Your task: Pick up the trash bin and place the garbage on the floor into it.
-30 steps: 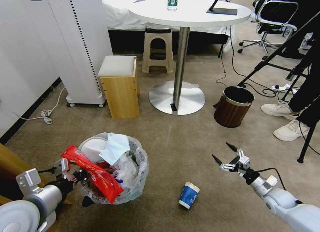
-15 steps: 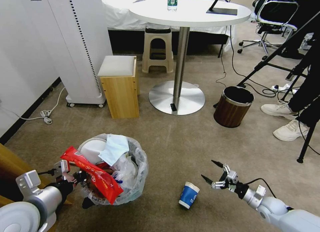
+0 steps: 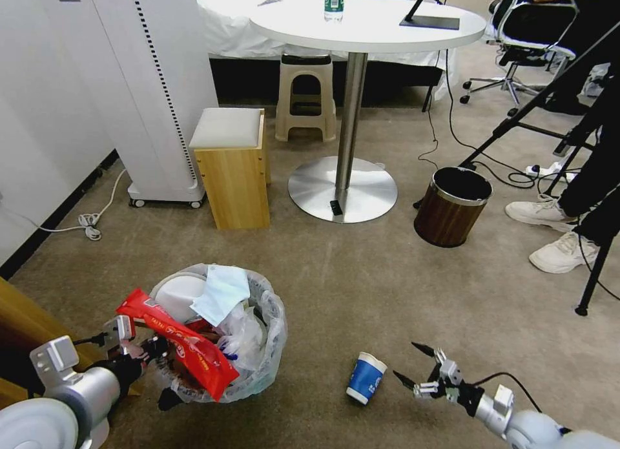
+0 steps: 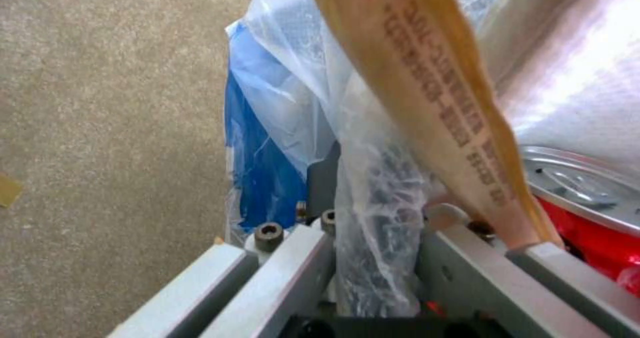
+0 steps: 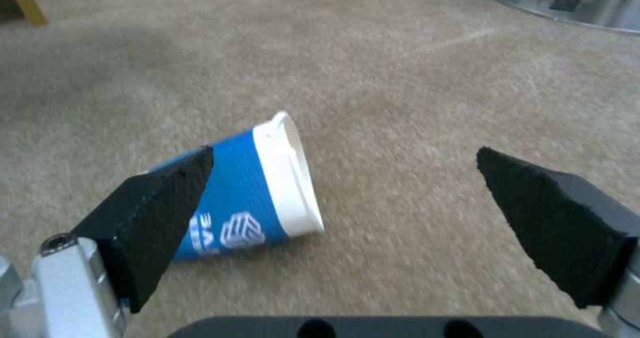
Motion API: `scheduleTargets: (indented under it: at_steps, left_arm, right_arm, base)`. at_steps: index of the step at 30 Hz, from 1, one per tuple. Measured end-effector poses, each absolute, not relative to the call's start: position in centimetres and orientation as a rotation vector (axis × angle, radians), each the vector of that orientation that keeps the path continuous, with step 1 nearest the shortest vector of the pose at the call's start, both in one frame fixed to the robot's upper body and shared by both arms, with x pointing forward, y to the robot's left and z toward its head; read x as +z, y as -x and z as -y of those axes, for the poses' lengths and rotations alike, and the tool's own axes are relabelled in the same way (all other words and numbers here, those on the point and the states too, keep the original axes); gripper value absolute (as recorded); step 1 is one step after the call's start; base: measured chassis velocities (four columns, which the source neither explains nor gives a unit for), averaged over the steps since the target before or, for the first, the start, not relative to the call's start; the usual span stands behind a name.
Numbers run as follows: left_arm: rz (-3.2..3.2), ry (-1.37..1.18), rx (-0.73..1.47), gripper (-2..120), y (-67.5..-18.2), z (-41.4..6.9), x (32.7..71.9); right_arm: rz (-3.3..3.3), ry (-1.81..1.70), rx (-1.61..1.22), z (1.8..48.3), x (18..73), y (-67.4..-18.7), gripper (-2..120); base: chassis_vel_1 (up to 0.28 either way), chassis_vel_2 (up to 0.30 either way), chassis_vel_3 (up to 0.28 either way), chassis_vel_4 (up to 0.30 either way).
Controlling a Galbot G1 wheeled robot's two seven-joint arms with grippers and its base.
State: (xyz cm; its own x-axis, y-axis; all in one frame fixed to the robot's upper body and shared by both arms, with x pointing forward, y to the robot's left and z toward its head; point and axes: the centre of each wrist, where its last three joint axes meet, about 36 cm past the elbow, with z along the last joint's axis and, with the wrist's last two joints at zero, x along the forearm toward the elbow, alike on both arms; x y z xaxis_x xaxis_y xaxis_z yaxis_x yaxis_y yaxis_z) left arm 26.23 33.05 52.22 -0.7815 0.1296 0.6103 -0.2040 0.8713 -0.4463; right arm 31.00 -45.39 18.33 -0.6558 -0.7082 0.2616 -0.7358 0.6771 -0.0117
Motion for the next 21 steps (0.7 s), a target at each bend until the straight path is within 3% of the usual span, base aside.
scheduleTargets:
  at_steps: [11, 21]
  left_arm:
    - [2.390, -0.055, 0.662, 0, -26.3, -33.0, 52.3]
    - [2.394, -0.050, 0.665, 0, -26.2, -32.8, 52.4]
  right_arm:
    - [2.588, -1.135, 0.213, 47.0, 17.6, -29.8, 99]
    - [2.578, -1.115, 0.192, 45.8, 16.4, -29.1, 93]
  base:
    - [0.000, 0.000, 0.000, 0.000]
    - [0.000, 0.000, 0.000, 0.000]
